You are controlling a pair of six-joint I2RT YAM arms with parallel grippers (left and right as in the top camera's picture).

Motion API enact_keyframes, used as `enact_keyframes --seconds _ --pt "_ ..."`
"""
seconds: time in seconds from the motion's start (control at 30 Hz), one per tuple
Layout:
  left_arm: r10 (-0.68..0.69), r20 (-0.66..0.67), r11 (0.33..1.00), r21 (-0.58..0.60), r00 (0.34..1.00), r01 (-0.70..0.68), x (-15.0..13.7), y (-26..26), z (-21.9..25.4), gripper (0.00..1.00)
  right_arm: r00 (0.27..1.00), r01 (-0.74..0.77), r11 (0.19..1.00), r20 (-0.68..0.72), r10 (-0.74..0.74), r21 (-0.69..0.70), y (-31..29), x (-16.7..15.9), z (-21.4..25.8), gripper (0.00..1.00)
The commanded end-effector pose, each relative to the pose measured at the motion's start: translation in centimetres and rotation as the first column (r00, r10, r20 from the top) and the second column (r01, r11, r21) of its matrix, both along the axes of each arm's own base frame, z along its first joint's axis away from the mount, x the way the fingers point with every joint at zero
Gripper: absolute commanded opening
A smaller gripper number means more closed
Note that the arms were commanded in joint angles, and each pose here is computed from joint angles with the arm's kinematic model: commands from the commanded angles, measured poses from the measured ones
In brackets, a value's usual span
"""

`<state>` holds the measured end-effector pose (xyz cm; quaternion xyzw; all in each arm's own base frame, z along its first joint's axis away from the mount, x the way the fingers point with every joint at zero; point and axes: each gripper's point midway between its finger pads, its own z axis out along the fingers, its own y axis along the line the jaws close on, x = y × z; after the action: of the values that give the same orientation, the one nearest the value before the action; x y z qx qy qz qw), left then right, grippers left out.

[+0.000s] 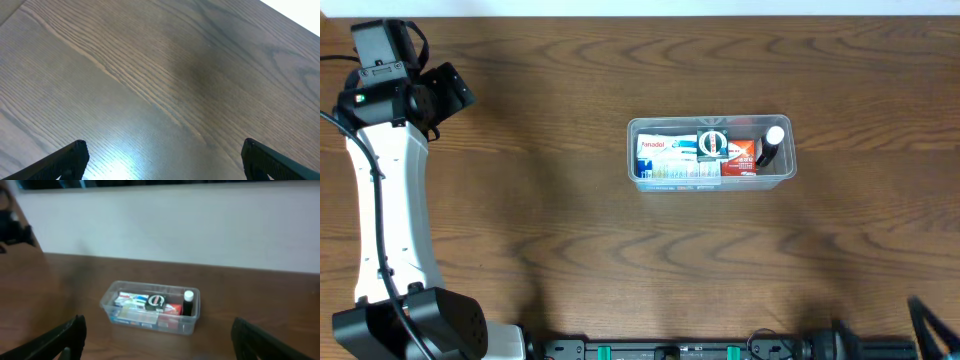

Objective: Pack container

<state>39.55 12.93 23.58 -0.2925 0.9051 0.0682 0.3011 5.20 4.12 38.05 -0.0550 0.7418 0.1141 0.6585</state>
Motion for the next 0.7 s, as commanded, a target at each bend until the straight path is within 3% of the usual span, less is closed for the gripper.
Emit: enact_keyframes --seconds 0.0,0.2,0.37,0.67 --pt "0.007 -0.005 1.0 0.015 1.0 -0.007 -0.1 0.4 0.1 0.98 0.996 -0.039 0.999 0.084 0.041 -0.018 0.8 -2.4 0.1 0.92" --pt "0.007 -0.005 1.0 0.015 1.0 -0.007 -0.1 0.4 0.1 0.98 0.986 -0.058 0.998 0.155 0.061 -0.022 1.1 -5.3 -0.3 0.99" --pt "0.007 -0.005 1.0 0.015 1.0 -0.007 -0.1 0.4 0.1 0.98 0.988 -0.108 0.994 0.111 0.11 -0.019 1.9 -5.6 -1.4 0.99" --pt "0.007 -0.005 1.0 0.015 1.0 -0.007 -0.1 0.4 0.1 0.98 0.98 -0.115 0.993 0.162 0.119 -0.031 1.7 -4.6 -0.2 0.99"
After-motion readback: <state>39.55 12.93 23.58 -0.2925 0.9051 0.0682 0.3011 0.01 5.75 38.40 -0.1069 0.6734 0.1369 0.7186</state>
